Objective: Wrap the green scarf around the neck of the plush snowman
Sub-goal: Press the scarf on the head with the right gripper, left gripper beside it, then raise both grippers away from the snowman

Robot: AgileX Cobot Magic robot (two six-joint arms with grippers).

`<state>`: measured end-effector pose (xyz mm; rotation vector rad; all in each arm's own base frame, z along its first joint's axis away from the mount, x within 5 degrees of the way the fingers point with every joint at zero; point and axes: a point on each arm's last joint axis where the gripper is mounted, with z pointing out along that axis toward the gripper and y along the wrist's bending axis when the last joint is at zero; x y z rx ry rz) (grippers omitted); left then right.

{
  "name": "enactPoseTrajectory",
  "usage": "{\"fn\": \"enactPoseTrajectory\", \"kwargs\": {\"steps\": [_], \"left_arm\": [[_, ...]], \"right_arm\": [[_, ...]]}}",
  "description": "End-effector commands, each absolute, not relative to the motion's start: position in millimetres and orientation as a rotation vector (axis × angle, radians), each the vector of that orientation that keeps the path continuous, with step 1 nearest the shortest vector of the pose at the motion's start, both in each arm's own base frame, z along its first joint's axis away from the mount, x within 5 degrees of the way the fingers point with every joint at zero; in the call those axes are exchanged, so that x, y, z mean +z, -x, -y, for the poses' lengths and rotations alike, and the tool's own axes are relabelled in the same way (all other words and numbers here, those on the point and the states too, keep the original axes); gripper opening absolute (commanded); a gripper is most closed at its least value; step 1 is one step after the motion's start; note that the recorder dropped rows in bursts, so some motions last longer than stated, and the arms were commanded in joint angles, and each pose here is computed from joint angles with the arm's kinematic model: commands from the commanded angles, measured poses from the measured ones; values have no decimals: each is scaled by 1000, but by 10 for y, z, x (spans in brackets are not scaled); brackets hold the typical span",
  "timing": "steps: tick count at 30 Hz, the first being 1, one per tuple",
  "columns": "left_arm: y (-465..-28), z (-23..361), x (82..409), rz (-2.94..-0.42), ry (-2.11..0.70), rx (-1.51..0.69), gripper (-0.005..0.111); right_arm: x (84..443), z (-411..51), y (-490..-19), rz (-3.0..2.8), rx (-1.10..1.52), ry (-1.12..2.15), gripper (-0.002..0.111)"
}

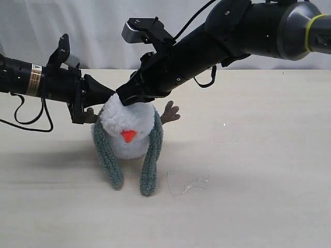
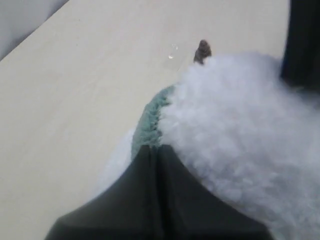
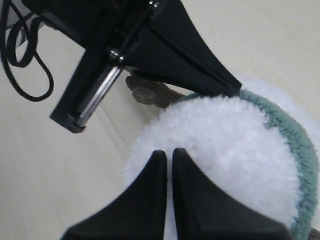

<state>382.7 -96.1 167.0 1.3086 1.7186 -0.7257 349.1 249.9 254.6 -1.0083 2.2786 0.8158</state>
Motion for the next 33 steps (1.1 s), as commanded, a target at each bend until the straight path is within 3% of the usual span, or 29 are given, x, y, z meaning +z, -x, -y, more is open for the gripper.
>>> {"fn": "enactPoseTrajectory", "kwargs": {"steps": [1,13,21,33], "left_arm": [[-3905,930,1537,-1783,-1284,-650,0],[-3836,985,1607,-1701,-1319,-762,0],[-3855,842,1906,-1691,-1217,-717,0],[-3816,706,2018,-1668,-1191,-773,0]], "right_arm": [[2572,-2488,-3498,-2270,806,1018,4],[2572,-2488,-3498,-2270,806,1018,4],[2582,-2490,-3502,-2261,802,1026,4],[3070,-2325,-3463,-2127,619,955,4]]}}
